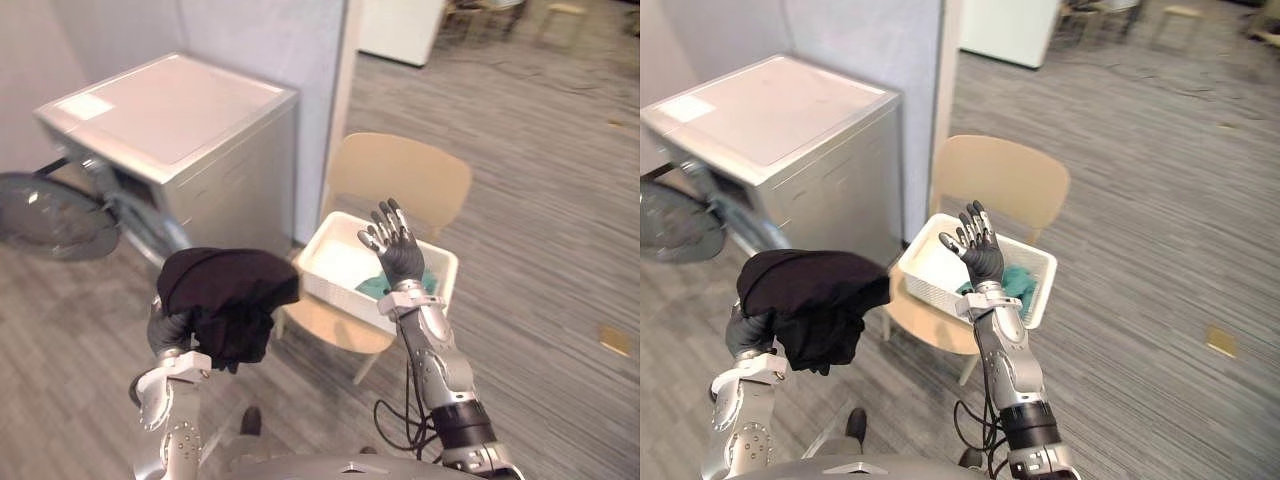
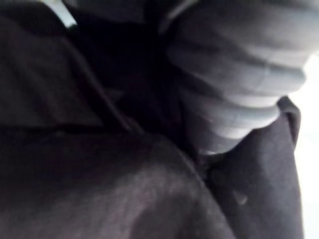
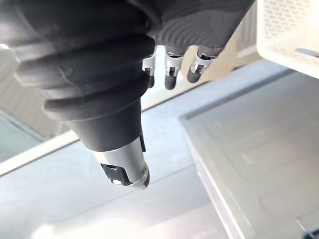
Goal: Pick up the laundry basket with both hands and put the clothes into the washing machine.
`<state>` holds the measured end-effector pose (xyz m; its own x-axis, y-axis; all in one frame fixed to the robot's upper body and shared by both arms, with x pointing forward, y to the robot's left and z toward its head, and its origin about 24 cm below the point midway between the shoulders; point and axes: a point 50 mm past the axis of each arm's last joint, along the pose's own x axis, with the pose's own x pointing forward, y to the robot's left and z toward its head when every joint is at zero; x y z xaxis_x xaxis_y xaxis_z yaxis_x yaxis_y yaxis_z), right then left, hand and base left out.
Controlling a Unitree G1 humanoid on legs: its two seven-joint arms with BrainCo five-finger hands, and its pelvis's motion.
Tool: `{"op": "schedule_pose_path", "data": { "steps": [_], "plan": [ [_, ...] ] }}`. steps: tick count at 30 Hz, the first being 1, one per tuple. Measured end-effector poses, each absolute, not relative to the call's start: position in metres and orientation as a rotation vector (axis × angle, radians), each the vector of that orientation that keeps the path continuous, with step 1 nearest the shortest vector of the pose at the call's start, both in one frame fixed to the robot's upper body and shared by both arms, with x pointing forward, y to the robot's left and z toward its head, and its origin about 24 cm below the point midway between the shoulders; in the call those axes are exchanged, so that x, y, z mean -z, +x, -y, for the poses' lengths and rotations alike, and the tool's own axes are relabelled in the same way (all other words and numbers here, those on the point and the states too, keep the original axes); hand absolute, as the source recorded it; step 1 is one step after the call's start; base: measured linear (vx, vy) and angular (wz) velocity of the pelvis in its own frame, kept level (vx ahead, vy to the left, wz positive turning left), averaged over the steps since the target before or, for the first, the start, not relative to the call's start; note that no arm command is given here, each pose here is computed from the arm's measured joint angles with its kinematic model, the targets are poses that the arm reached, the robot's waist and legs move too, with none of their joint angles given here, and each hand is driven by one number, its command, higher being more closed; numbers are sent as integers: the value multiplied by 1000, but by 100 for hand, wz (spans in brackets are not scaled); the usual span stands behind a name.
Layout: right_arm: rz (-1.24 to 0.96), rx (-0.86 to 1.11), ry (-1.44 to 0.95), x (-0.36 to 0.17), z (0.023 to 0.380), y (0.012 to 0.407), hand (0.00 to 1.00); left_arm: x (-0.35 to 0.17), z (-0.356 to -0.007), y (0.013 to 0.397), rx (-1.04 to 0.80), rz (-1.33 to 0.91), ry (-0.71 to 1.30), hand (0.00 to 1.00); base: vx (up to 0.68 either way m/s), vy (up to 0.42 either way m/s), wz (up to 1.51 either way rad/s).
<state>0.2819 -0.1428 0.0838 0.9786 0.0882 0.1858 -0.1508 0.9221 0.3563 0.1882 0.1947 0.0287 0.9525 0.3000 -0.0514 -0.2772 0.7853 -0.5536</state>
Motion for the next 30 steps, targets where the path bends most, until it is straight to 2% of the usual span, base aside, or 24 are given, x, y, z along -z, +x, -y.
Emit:
{"op": "schedule_pose_path", "data": {
  "steps": [7,14,19,21,24,30],
  "plan": [
    [207,20,338,-85,177,276,0,-30,-195,186,-309,54,-608,100,-128,34,177],
    [123,210,362,-53,192,240,0,-26,-184,186,-269,10,-623,100,-167,148,125],
    [4,362,334,-24,209,209,0,-15,-179,178,-278,-47,-644,100,-123,273,47],
    [-73,485,293,-8,233,178,0,-7,-163,182,-222,-98,-659,100,-68,355,175],
    [-174,565,270,6,240,138,0,-4,-146,180,-137,-142,-653,100,23,111,174],
    [-318,558,265,35,232,128,0,-3,-135,176,-81,-167,-653,100,128,-14,57]
  ]
}}
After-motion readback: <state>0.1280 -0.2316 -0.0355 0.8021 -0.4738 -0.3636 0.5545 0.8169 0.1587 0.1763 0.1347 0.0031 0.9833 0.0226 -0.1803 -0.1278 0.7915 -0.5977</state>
